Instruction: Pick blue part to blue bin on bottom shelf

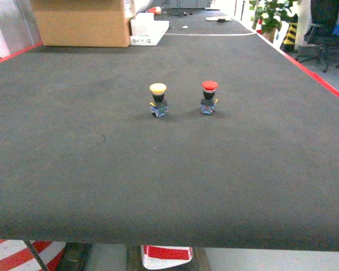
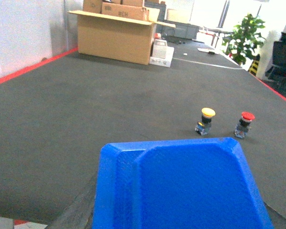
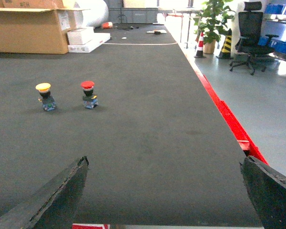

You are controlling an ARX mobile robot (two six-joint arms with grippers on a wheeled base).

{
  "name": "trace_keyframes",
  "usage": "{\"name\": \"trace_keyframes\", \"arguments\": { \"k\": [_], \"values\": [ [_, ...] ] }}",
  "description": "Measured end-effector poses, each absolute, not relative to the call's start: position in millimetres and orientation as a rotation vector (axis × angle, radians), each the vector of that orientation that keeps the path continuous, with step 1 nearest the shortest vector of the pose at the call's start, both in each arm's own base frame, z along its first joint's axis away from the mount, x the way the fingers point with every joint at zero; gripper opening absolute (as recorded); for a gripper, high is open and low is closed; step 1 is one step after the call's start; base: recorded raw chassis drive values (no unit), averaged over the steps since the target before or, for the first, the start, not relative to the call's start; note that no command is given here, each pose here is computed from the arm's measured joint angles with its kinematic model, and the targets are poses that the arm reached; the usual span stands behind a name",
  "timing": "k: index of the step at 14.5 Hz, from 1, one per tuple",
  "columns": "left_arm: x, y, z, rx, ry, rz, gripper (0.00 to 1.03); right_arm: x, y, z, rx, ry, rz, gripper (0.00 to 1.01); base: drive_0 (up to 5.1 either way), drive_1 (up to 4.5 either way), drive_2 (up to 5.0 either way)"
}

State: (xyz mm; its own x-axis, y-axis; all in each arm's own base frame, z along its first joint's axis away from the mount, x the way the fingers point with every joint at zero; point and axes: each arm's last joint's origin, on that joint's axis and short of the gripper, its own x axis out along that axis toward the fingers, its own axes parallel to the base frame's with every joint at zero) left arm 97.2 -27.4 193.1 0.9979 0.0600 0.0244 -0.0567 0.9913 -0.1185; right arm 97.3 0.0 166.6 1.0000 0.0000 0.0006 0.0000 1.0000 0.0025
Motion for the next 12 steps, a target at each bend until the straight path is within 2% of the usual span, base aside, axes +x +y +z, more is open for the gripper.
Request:
{"name": "trace_keyframes", "arguments": {
  "k": [12],
  "values": [
    [97.6,-27.7,191.7,-0.112,-0.015,0.058,0.44,97.3,0.0,166.7,0.002,-0.002,0.000,0.98,-1.7,-1.72,-1.7]
  ]
}}
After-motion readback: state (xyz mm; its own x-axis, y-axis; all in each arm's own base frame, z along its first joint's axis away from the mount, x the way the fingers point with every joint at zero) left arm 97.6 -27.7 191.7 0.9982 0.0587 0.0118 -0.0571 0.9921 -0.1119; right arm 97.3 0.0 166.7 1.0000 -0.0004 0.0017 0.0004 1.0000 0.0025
